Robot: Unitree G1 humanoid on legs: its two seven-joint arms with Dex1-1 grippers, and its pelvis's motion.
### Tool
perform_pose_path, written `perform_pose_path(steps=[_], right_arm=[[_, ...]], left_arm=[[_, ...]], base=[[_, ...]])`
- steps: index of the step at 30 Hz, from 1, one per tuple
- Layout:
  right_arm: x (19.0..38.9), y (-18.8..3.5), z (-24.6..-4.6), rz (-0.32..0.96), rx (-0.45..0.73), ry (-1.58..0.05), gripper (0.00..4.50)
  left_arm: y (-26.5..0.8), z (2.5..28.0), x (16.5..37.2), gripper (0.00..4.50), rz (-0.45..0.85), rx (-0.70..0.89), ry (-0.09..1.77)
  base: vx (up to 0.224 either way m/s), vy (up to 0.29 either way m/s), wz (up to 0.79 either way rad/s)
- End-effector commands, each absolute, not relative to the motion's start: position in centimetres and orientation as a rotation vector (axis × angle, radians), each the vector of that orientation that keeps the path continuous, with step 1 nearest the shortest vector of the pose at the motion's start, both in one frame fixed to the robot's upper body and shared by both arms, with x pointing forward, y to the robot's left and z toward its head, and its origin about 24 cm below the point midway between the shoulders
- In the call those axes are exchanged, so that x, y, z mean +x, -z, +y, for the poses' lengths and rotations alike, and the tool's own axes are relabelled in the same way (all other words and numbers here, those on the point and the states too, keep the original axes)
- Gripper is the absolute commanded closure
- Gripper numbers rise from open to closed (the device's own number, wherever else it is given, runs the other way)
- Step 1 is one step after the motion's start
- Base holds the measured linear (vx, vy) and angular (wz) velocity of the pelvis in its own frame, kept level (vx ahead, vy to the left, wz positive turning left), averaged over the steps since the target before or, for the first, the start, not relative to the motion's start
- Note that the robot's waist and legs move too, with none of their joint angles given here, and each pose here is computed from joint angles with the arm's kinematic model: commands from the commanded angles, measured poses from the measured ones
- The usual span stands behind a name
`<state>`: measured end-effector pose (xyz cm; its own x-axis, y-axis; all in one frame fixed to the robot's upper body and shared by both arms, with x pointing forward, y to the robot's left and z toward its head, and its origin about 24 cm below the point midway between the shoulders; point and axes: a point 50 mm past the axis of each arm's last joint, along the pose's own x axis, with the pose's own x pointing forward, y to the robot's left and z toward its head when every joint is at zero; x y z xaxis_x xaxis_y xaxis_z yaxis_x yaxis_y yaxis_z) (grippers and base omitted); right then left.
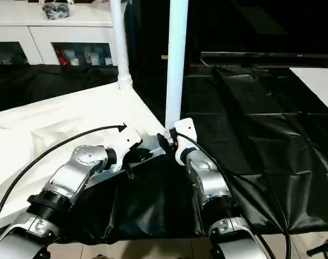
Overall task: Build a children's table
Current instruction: Rotate leg to tighten
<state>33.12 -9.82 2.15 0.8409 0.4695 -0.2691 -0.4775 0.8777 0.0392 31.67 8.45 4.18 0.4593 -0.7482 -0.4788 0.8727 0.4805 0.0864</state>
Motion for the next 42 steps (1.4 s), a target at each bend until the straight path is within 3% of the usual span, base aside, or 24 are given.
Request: perform_pose_path(steps=[1, 11, 19, 24, 35, 42], right_arm=[[31.3, -0.2, -7.8, 0.347, -0.072, -0.683, 0.74], [29.6, -1.0, -10.1, 0.296, -0.119, -0.992, 0.74], [27.1, -1.6, -12.1, 0.363, -0.121, -1.332, 0.74], [26.6, -1.7, -12.4, 0.384, -0.118, -1.386, 0.74], [26.1, -2.0, -12.3, 0.401, -0.087, -1.43, 1.71], [26.3, -1.8, -12.0, 0.385, -0.051, -1.365, 1.78]], left_arm=[[-5.9, 6.1, 30.7, 4.5, 0.287, 0.337, 1.207], [-5.9, 8.5, 29.5, 4.5, 0.317, 0.368, 1.388], [-5.9, 10.7, 29.1, 4.5, 0.38, 0.395, 1.508], [-6.0, 11.1, 29.0, 4.5, 0.396, 0.399, 1.534], [-5.9, 11.3, 28.9, 4.5, 0.402, 0.397, 1.562], [-6.0, 10.8, 29.2, 4.5, 0.377, 0.364, 1.516]], base=[[0.0, 0.0, 0.0], [0.006, -0.001, 0.0], [0.0, 0.0, 0.0], [0.0, 0.0, 0.0], [0.0, 0.0, 0.0], [0.0, 0.0, 0.0]])
